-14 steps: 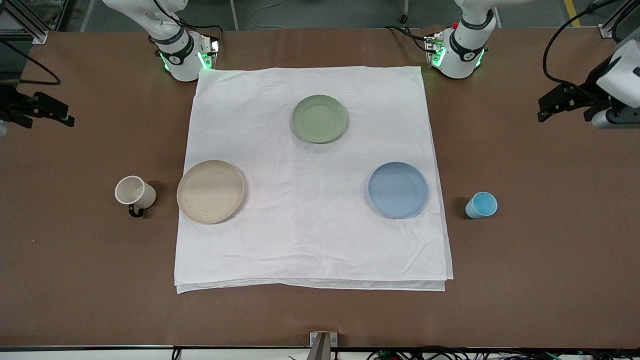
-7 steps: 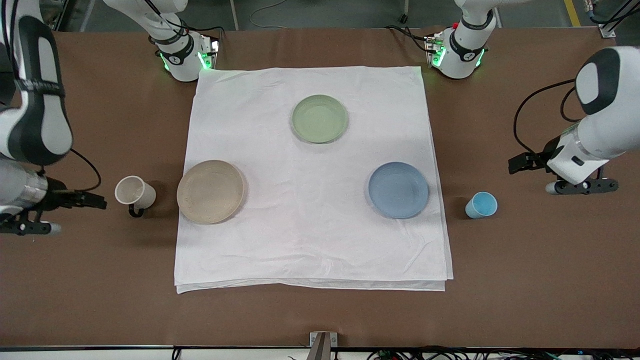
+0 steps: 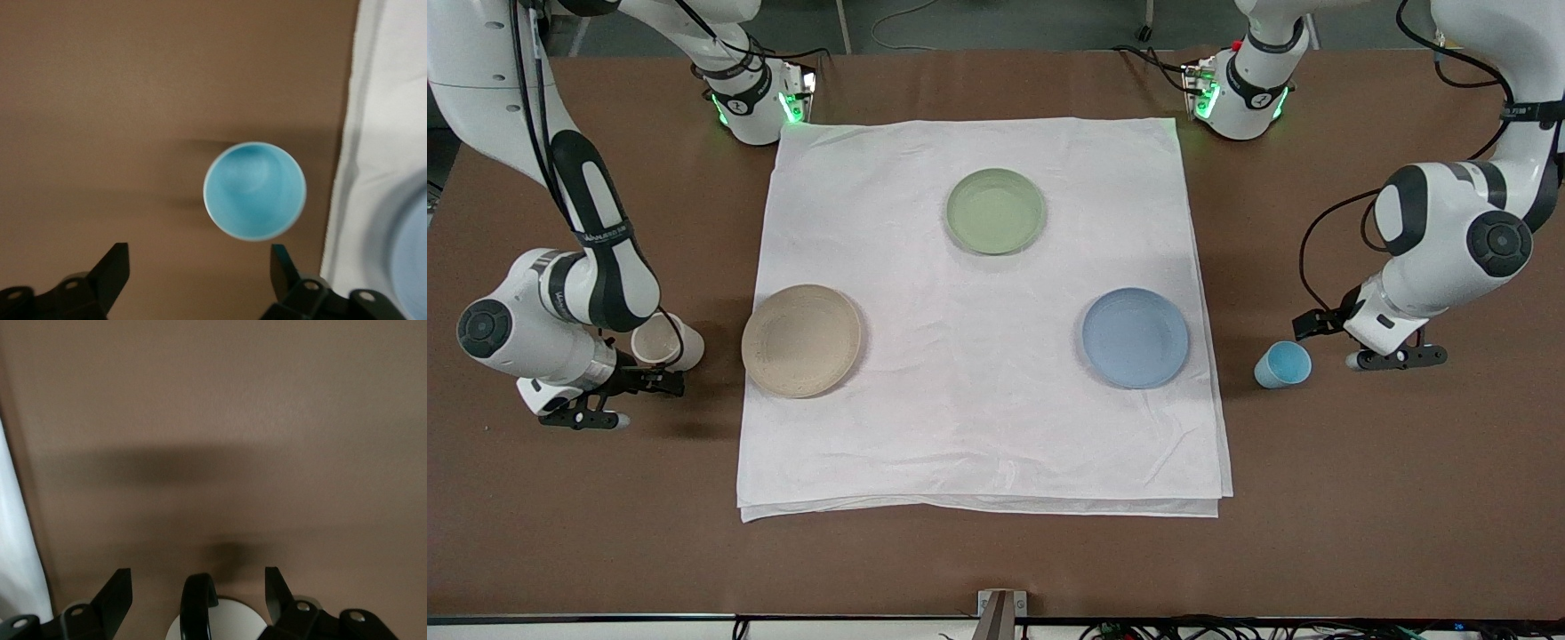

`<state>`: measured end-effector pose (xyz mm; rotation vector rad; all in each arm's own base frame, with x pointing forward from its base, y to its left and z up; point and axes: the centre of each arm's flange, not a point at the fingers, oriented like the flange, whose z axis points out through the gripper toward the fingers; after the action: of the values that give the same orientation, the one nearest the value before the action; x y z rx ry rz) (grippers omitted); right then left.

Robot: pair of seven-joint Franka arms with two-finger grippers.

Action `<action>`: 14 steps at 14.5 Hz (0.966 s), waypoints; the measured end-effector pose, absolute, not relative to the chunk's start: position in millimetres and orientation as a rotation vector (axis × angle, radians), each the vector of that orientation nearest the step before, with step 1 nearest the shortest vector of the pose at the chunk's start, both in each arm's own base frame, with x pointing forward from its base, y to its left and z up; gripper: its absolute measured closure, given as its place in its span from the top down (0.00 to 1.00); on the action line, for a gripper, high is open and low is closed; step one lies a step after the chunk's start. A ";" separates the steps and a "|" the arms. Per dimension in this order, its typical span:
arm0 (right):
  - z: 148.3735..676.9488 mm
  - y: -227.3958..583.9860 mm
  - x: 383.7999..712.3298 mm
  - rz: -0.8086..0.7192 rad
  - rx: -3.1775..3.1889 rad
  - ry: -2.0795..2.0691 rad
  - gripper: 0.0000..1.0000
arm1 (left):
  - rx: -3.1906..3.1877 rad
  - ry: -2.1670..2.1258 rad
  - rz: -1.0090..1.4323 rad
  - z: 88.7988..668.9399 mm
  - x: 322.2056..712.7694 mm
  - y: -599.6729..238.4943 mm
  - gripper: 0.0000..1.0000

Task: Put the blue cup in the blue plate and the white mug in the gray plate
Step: 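Grasp the mug with the right gripper while the left gripper grasps the cup, then lower the mug and cup onto the beige and blue plates with both grippers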

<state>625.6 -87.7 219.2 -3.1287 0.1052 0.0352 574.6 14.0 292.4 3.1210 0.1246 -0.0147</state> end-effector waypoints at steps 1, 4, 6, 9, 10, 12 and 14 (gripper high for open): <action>215.0 -87.2 621.0 0.056 -3.127 0.106 0.85 | 3.118 0.135 0.003 280.7 578.1 17.7 0.92; 206.2 -85.6 609.3 0.141 -3.111 0.116 0.53 | 3.111 0.140 0.000 257.8 585.3 18.6 0.85; 209.2 -84.4 608.0 0.166 -3.096 0.129 0.33 | 3.110 0.139 -0.013 251.5 587.0 18.1 0.73; 238.7 -77.8 615.6 0.231 -3.059 0.174 0.10 | 3.108 0.140 -0.022 245.6 589.3 18.0 0.48; 257.0 -69.7 620.2 0.258 -3.041 0.202 0.10 | 3.107 0.137 -0.022 245.0 590.3 16.7 0.37; 293.2 -37.4 625.9 0.271 -3.016 0.276 0.10 | 3.105 0.124 -0.014 246.8 592.6 11.2 0.19; 311.4 14.3 622.1 0.286 -2.992 0.336 0.10 | 3.102 0.108 0.006 252.7 596.6 4.1 0.02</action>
<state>622.1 14.3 311.4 -2.9915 0.3359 0.2864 596.6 4.1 252.7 3.1023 0.1084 0.0060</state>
